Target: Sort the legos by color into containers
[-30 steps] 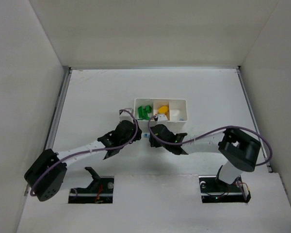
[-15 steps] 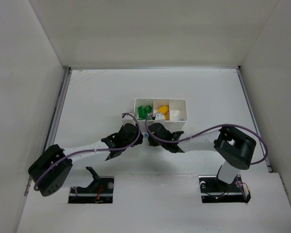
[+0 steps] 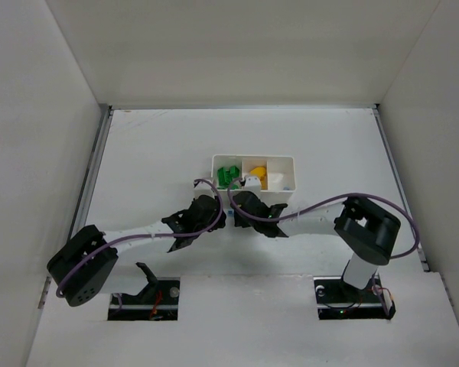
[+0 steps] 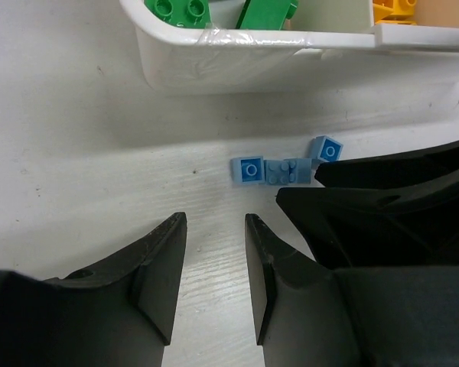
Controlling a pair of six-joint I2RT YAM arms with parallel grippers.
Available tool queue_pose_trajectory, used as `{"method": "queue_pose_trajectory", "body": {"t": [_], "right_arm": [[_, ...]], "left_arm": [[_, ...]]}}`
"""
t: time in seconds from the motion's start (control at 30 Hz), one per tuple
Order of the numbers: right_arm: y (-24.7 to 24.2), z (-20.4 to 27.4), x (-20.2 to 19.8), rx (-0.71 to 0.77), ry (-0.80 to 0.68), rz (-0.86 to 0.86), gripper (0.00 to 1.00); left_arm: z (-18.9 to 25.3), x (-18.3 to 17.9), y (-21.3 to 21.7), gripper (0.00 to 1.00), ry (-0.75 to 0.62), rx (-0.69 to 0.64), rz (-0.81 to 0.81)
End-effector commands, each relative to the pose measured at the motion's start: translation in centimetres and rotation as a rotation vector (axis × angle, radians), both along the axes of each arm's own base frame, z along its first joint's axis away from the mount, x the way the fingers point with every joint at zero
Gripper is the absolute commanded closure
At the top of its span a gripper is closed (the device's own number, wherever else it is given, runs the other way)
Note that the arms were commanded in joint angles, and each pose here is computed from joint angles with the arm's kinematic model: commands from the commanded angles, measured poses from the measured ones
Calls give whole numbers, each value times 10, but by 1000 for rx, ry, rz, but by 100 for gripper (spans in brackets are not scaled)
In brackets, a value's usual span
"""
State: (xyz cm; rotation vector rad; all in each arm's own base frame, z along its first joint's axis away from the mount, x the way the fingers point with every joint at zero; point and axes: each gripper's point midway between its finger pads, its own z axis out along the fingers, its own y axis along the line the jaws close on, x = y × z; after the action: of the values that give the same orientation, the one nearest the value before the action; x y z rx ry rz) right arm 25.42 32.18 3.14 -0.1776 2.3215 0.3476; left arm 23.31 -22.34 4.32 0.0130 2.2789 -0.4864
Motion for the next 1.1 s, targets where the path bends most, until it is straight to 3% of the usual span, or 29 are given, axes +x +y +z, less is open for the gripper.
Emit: {"method": "queue_pose_trajectory", "body": {"t": [0.0,0.33,0.8,1.07], "right_arm": [[6,11,16,18,-31,-31,55],[18,7,21,54,-17,-13,57],[3,16,9,44,-17,-14,77],[0,82,-3,173,-113,22,79]], "left_arm": [[2,4,1,66,-19,-10,14],[-2,4,1,66,-14,-11,13],[7,7,-4,66,-31,-19,2],[13,16,-13,59,-56,16,-19]]}}
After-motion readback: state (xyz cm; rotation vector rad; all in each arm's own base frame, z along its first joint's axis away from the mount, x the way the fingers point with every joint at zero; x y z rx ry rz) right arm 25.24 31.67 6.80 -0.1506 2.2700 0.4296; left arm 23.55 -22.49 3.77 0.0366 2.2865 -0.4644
